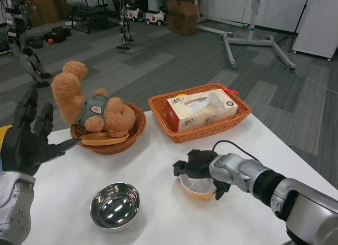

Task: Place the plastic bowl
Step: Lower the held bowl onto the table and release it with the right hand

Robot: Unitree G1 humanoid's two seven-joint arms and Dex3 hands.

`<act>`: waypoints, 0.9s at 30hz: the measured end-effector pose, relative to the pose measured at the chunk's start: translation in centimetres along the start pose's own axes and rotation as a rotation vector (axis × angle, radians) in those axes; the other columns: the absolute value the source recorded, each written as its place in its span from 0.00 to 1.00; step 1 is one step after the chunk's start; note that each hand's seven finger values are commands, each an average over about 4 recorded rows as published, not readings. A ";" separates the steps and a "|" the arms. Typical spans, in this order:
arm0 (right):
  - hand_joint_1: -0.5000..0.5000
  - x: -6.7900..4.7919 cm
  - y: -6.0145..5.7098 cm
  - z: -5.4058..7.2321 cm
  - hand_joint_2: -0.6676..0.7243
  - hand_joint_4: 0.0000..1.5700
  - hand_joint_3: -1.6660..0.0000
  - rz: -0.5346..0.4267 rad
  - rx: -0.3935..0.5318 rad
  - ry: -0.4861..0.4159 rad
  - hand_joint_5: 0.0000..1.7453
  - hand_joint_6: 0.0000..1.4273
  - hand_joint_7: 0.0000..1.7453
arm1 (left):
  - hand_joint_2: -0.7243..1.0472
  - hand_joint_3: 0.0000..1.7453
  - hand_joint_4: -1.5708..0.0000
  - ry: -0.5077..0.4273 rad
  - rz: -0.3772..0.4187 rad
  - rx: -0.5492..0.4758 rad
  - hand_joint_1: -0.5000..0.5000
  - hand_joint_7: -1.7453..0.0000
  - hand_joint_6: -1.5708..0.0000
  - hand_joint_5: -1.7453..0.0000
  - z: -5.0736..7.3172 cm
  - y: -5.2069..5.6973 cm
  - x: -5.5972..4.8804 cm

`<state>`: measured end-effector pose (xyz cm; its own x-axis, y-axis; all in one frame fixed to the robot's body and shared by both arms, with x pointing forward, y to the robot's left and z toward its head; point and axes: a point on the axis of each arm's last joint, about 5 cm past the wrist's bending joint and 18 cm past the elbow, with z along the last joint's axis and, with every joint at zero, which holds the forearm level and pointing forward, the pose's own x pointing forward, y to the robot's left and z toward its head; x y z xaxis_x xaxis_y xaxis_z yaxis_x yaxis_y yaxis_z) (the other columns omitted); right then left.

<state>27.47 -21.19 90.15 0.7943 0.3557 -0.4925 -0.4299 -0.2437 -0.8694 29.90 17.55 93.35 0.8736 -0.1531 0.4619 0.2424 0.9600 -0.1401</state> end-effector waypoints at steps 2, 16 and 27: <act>0.04 0.0 0.0 0.0 0.90 0.00 0.42 0.006 -0.003 0.007 0.17 0.00 0.44 | 0.65 0.00 1.00 0.000 0.000 0.000 0.00 1.00 1.00 1.00 0.0 0.0 0.0; 0.04 0.0 0.3 0.1 1.00 0.00 0.90 0.021 -0.005 0.019 0.00 0.00 0.44 | 0.65 0.00 1.00 0.000 0.000 -0.001 0.00 1.00 1.00 1.00 0.0 0.0 0.0; 0.04 -0.3 0.4 0.3 0.98 0.00 0.93 -0.003 0.012 0.013 0.00 0.00 0.44 | 0.65 0.00 1.00 0.003 0.000 0.000 0.00 1.00 1.00 1.00 -0.1 0.0 0.0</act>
<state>26.89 -21.09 89.91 0.8013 0.3443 -0.4892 -0.4325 -0.2316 -0.8714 29.89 17.54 93.28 0.8749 -0.1537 0.4594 0.2424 0.9600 -0.1405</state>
